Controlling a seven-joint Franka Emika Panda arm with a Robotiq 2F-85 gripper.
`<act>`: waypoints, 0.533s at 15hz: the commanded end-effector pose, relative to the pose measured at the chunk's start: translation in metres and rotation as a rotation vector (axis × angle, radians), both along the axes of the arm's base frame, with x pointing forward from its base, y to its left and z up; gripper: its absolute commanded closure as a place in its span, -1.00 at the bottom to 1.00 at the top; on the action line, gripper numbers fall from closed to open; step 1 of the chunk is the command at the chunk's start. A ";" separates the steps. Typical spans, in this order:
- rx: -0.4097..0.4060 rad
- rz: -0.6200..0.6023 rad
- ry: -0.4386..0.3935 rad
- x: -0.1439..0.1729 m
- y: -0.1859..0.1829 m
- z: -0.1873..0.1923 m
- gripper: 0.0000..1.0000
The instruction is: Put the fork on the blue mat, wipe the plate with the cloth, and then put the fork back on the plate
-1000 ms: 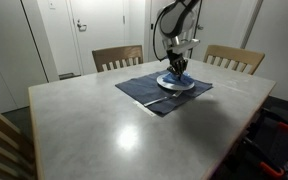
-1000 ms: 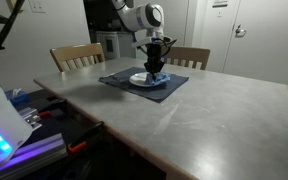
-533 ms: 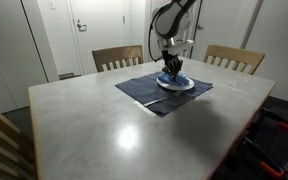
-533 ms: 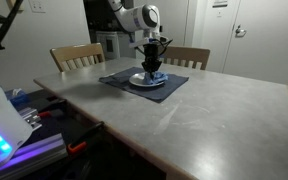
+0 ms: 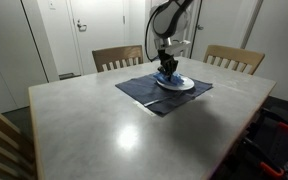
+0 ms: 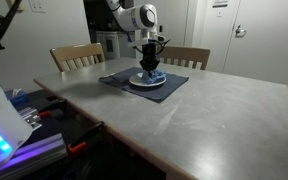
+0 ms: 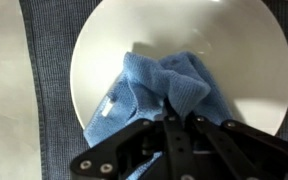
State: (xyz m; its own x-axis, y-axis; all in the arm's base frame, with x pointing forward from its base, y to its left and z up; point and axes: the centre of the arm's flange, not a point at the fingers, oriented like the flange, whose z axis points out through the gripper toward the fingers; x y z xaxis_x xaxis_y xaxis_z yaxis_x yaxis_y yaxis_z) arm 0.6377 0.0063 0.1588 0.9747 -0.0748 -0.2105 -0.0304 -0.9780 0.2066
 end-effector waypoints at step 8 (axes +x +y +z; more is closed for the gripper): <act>0.296 0.125 0.074 -0.001 -0.026 0.006 0.96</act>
